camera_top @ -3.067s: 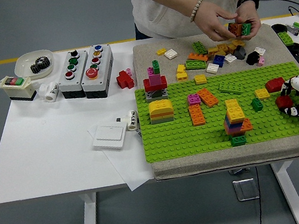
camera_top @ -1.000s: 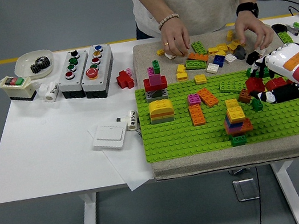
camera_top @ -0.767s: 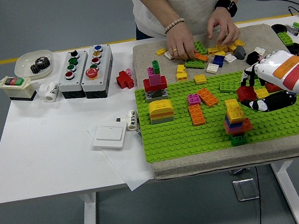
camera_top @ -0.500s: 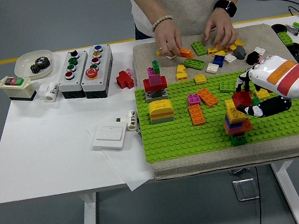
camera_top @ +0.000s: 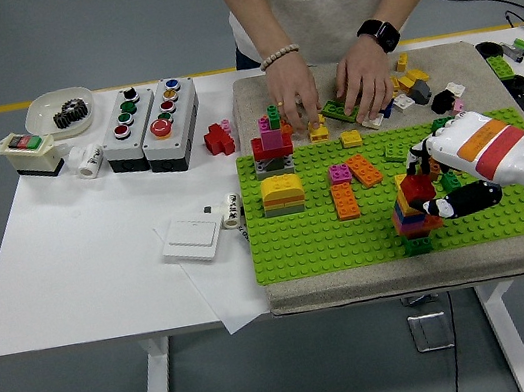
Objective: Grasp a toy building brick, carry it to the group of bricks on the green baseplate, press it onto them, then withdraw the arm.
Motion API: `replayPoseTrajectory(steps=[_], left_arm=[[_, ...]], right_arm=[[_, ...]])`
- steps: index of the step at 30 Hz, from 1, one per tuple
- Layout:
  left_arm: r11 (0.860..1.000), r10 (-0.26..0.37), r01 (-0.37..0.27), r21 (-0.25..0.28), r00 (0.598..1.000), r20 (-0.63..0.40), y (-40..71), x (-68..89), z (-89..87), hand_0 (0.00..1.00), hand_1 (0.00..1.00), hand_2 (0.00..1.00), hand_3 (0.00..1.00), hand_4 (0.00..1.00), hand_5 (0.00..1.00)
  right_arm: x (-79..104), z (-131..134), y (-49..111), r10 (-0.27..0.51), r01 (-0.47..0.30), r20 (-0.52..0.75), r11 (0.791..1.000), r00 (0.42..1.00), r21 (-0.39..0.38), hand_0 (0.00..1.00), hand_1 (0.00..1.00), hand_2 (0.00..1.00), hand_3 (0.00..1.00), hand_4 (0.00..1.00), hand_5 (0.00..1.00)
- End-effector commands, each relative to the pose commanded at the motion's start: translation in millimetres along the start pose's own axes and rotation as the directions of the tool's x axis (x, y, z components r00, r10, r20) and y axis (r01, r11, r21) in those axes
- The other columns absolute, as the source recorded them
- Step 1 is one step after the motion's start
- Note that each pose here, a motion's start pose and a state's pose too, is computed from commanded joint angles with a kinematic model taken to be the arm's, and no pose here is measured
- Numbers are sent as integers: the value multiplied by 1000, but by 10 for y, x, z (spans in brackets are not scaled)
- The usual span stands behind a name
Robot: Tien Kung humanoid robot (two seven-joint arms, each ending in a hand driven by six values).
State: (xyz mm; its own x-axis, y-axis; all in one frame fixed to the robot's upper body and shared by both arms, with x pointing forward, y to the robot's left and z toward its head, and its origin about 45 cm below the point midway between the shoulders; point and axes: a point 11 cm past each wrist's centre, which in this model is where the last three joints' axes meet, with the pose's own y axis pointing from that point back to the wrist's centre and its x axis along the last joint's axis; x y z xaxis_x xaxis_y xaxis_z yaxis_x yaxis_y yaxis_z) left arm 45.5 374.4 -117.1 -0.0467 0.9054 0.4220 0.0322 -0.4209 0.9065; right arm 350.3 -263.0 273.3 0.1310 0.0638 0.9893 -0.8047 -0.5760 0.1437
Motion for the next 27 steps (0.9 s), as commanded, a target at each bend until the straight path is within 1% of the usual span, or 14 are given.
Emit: replayPoseTrajectory(steps=[4, 5, 27], left_arm=[[1000, 1, -1, 2, 1000, 1, -1, 1, -8, 739, 726, 720, 589, 640, 663], [1000, 0, 0, 2, 1000, 1, -1, 1, -9, 739, 725, 720, 589, 640, 663], [1000, -2, 2, -6, 1000, -8, 3, -3, 23, 739, 726, 720, 589, 640, 663]], right_arm=[[-7, 8, -8, 0, 0, -1, 1000, 1000, 1, 171, 354, 474, 514, 737, 491], [-7, 9, -8, 1, -1, -2, 1000, 1000, 1, 171, 356, 475, 518, 751, 503], [-22, 31, -44, -5, 6, -13, 1000, 1000, 3, 172, 358, 478, 519, 755, 506]])
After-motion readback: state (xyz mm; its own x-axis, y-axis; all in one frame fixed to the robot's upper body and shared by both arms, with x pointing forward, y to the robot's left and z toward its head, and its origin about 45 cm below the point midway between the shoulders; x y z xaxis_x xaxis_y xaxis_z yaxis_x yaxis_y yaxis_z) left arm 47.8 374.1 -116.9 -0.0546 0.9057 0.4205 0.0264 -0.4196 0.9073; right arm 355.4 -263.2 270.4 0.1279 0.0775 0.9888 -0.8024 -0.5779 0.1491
